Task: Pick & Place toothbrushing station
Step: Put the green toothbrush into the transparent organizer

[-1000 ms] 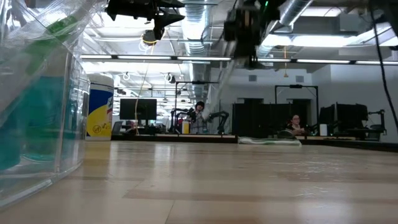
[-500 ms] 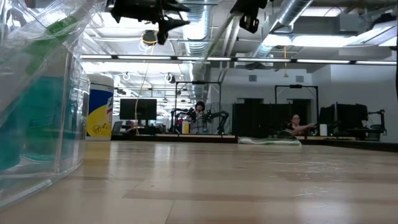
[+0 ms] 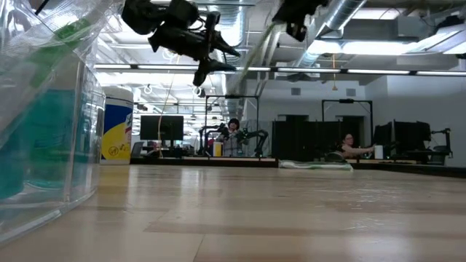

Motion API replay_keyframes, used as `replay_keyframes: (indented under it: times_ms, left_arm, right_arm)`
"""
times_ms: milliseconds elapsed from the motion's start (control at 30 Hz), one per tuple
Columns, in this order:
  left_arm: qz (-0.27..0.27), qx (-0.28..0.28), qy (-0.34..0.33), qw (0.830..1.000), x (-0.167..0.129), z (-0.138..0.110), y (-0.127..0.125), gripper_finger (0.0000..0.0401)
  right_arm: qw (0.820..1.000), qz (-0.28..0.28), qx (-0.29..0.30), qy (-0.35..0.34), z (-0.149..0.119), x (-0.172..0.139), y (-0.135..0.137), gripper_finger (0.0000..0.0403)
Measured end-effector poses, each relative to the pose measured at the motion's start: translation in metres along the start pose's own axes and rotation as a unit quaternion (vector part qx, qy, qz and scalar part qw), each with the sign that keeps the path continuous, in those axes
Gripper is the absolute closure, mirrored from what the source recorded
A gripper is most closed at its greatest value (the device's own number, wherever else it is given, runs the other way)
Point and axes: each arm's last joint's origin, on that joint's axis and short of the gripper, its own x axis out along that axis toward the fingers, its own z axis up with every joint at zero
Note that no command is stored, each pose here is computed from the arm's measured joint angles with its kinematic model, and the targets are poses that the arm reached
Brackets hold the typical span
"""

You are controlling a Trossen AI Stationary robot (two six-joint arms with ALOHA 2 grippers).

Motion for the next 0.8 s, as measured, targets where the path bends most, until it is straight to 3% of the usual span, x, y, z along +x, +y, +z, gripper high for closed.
replay_keyframes:
  times_ms: [167,267,400,567,800]
  left_arm:
    - [-0.072,-0.007,-0.141,0.987,-0.021,0.039,-0.002,0.0247]
    - [-0.140,-0.028,-0.248,0.958,-0.042,0.063,-0.010,0.0247]
    - [-0.208,-0.055,-0.346,0.913,-0.067,0.081,-0.014,0.0247]
    - [-0.236,-0.094,-0.354,0.900,-0.075,0.085,-0.012,0.0247]
    - [-0.248,-0.115,-0.347,0.897,-0.074,0.085,-0.014,0.0247]
  right_arm:
    - [0.996,-0.030,0.006,-0.079,0.005,-0.039,0.002,0.0403]
    - [0.987,-0.055,0.000,-0.149,0.015,-0.052,0.003,0.0403]
    - [0.956,-0.110,-0.035,-0.269,0.035,-0.068,0.008,0.0403]
    - [0.916,-0.185,-0.112,-0.337,0.053,-0.061,0.013,0.0403]
    - [0.910,-0.213,-0.177,-0.308,0.069,-0.030,0.016,0.0403]
